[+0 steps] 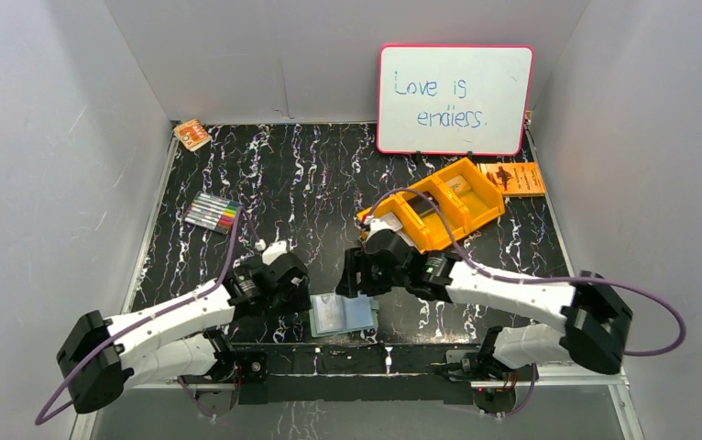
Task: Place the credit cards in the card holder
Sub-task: Insert the credit card into the card holder, then adjust the card holder at the center of the board.
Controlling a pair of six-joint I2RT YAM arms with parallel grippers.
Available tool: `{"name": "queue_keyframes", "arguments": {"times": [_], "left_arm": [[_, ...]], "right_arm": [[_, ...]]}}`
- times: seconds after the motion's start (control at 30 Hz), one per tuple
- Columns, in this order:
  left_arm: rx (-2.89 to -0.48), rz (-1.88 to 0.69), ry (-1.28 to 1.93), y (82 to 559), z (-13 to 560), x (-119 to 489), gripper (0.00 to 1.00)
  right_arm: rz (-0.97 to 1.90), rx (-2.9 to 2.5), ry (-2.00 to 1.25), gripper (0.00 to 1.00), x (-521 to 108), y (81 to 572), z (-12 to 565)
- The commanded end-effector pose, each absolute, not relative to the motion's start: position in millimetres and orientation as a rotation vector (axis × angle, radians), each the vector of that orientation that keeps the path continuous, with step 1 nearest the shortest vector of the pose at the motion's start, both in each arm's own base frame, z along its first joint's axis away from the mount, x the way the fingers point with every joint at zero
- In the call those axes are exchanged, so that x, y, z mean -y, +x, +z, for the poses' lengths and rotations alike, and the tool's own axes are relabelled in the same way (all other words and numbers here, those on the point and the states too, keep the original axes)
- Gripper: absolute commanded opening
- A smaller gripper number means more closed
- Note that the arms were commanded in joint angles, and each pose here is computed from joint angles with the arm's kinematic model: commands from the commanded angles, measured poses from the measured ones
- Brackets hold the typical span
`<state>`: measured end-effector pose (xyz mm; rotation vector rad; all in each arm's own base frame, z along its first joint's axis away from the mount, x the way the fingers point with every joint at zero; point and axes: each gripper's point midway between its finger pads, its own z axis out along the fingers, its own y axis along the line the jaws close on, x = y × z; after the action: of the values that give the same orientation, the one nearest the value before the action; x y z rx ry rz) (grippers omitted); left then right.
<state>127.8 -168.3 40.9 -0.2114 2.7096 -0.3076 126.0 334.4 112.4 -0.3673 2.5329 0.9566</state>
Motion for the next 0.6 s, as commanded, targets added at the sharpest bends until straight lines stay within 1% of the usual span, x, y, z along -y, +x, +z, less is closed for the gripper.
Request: {"name": "queue_keyframes", "arguments": {"times": [0.0, 0.1, 0.17, 0.23, 0.4, 0.57], "left_arm": [[-2.560, -0.351, -0.214, 149, 95, 167, 0.63], [-2.454, -0.432, -0.192, 159, 127, 169, 0.71], [-2.392, -0.474, -0.185, 163, 144, 169, 0.75], [-2.349, -0.497, -0.189, 166, 154, 168, 0.78], [-2.318, -0.523, -0.246, 166, 155, 164, 0.79], [-2.344, -0.535, -0.300, 162, 144, 163, 0.80]], "right_arm": [[0.674, -2.297, -0.275, 0.69, -283, 169, 168], [0.597, -2.172, -0.237, 0.74, -253, 186, 199], [0.556, -2.165, -0.177, 0.75, -235, 196, 206], [0.547, -2.198, -0.047, 0.74, -218, 209, 202], [0.700, -2.188, 0.209, 0.73, -219, 237, 195], [0.686, -2.135, 0.481, 0.73, -210, 268, 185]]}}
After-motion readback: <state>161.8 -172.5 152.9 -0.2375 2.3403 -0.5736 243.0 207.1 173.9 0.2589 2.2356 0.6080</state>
